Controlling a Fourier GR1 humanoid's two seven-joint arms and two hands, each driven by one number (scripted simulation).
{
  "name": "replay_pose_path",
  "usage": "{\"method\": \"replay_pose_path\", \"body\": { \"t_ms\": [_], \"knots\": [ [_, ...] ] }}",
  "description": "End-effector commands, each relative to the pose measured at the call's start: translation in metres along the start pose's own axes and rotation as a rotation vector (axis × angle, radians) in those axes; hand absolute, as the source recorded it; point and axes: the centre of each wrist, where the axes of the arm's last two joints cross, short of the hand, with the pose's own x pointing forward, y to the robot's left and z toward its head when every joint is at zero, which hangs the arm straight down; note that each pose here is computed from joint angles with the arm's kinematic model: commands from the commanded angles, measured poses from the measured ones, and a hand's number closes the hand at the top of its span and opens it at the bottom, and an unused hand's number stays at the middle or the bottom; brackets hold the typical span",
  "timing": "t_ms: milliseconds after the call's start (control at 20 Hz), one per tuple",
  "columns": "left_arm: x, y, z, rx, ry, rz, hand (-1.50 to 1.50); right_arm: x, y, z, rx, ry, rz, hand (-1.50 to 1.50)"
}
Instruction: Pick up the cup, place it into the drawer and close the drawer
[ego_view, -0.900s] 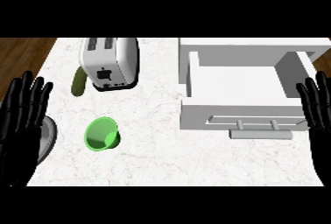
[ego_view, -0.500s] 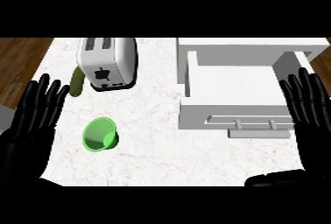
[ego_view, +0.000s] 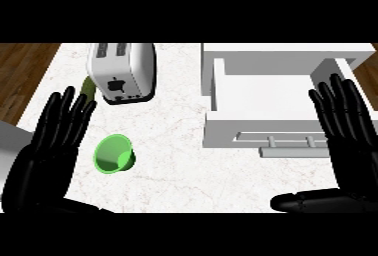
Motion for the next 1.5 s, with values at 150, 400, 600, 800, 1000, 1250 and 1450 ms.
{"method": "replay_pose_path", "body": {
  "t_ms": [150,400,600,800,1000,1250,1450],
  "knots": [
    [-0.02,0.011,-0.005,-0.005,0.019,0.02,-1.5,-0.02,-0.001,0.001,-0.023,0.017,-0.005,-1.5],
    [-0.013,-0.003,-0.006,0.023,0.028,0.001,-1.5,-0.004,0.016,0.002,0.025,-0.002,0.002,-1.5],
    [-0.019,-0.007,0.007,0.036,0.061,0.003,-1.5,0.001,-0.009,0.001,-0.022,-0.004,0.0,-1.5],
    [-0.008,0.009,-0.001,0.044,0.094,-0.012,-1.5,0.003,-0.012,-0.004,-0.001,0.001,0.019,-1.5],
    [-0.031,0.03,0.03,0.081,0.12,-0.027,-1.5,-0.002,-0.009,-0.024,-0.003,-0.006,-0.001,-1.5],
    [-0.055,0.038,0.039,0.108,0.166,-0.024,-1.5,-0.005,-0.013,-0.002,0.002,-0.018,0.006,-1.5],
    [-0.086,0.038,0.011,0.138,0.191,-0.074,-1.5,0.006,-0.003,-0.01,-0.003,-0.007,0.001,-1.5]
  ]
}}
